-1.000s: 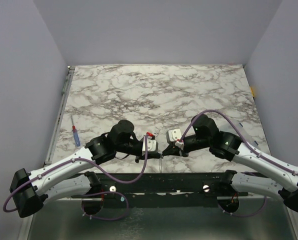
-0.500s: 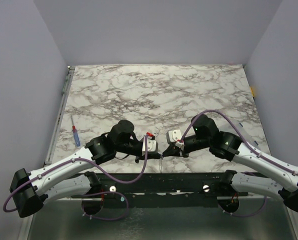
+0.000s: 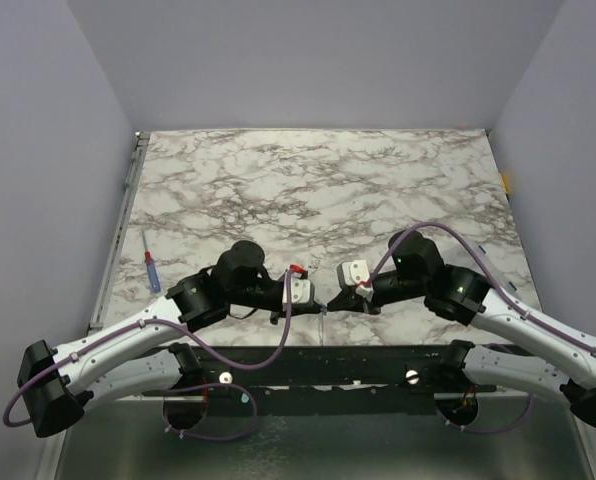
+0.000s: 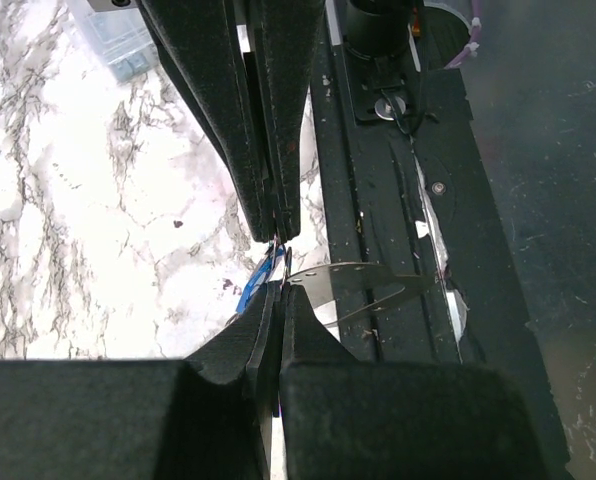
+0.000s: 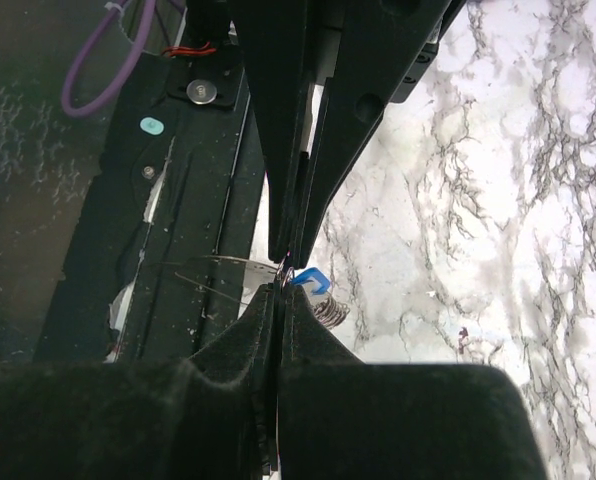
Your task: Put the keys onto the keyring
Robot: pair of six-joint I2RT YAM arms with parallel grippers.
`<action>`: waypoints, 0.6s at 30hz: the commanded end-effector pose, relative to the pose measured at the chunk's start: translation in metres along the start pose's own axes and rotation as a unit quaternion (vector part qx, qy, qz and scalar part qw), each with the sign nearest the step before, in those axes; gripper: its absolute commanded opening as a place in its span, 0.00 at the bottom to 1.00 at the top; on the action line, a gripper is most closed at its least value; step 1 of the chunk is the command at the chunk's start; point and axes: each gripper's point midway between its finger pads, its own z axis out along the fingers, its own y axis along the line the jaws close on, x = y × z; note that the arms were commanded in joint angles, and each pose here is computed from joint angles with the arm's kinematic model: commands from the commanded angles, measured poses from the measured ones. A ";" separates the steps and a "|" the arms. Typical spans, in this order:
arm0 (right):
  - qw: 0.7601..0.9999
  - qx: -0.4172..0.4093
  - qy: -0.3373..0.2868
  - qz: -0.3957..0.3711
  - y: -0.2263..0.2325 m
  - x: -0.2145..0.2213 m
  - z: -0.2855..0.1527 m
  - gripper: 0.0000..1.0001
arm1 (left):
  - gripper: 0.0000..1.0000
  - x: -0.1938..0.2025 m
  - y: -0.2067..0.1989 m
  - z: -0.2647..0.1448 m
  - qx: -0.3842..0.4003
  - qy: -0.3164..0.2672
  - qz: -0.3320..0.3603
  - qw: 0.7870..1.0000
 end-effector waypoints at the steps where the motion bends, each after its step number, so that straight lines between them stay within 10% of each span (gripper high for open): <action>1: 1.000 0.010 0.005 0.003 0.002 0.005 -0.004 0.01 | 0.00 -0.008 0.012 -0.006 -0.033 -0.006 0.023 0.999; 18: 1.000 0.019 0.015 0.001 -0.003 0.009 -0.003 0.01 | 0.00 -0.008 0.020 -0.008 -0.060 -0.005 0.020 0.998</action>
